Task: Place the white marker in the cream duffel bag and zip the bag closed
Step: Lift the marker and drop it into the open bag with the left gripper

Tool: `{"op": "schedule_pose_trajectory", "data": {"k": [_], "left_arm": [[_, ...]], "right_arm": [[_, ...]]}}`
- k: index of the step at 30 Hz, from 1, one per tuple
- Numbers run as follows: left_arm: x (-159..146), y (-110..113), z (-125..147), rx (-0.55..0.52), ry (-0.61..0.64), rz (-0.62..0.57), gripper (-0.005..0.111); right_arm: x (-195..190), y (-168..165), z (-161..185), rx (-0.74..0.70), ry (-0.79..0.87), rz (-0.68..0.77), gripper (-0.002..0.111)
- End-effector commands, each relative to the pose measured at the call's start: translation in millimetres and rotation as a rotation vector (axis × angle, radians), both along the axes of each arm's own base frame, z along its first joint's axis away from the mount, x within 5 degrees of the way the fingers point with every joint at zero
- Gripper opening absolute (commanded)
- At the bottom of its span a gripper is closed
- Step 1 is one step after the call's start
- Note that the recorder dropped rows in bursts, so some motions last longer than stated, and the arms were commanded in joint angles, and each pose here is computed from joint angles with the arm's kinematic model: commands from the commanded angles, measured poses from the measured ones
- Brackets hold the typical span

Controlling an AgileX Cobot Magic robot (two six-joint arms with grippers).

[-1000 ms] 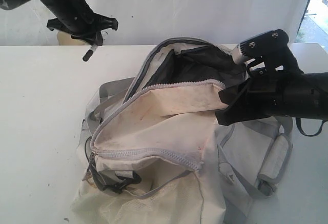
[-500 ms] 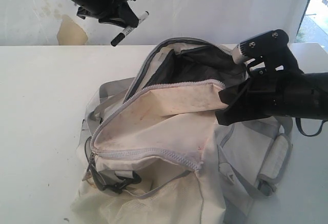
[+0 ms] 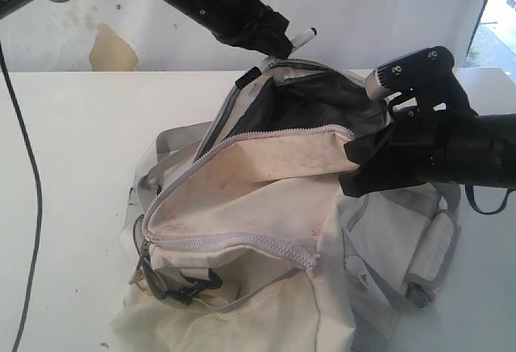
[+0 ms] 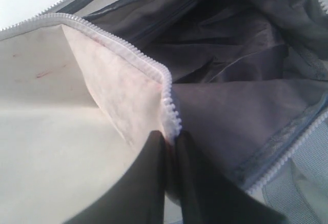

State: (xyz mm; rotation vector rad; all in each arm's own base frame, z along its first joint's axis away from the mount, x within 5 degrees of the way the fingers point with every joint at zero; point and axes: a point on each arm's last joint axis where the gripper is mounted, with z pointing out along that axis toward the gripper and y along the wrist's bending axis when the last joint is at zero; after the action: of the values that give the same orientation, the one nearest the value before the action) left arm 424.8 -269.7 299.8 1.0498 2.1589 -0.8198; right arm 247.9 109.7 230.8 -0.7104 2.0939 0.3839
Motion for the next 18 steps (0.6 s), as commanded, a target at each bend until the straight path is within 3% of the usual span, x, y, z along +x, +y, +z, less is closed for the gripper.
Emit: {"op": "schedule_pose_trajectory", "data": {"k": [1,8,15,18], "left_arm": [[8.2,-6.7,-14.7,-0.028,0.003,0.032,0.000],[9.2,-6.3,-16.0,-0.017,-0.010,0.031,0.004],[8.2,-6.1,-16.6,-0.008,-0.008,0.018,0.047],[5.3,-5.6,-17.2,0.007,0.011,-0.004,0.057]], "right_arm": [[-1.6,-0.9,1.3,0.004,-0.002,0.006,0.000],[-1.6,-0.9,1.3,0.003,-0.003,0.007,0.000],[-1.6,-0.9,1.3,0.003,-0.003,0.007,0.000],[-1.6,-0.9,1.3,0.003,-0.003,0.007,0.000]]}}
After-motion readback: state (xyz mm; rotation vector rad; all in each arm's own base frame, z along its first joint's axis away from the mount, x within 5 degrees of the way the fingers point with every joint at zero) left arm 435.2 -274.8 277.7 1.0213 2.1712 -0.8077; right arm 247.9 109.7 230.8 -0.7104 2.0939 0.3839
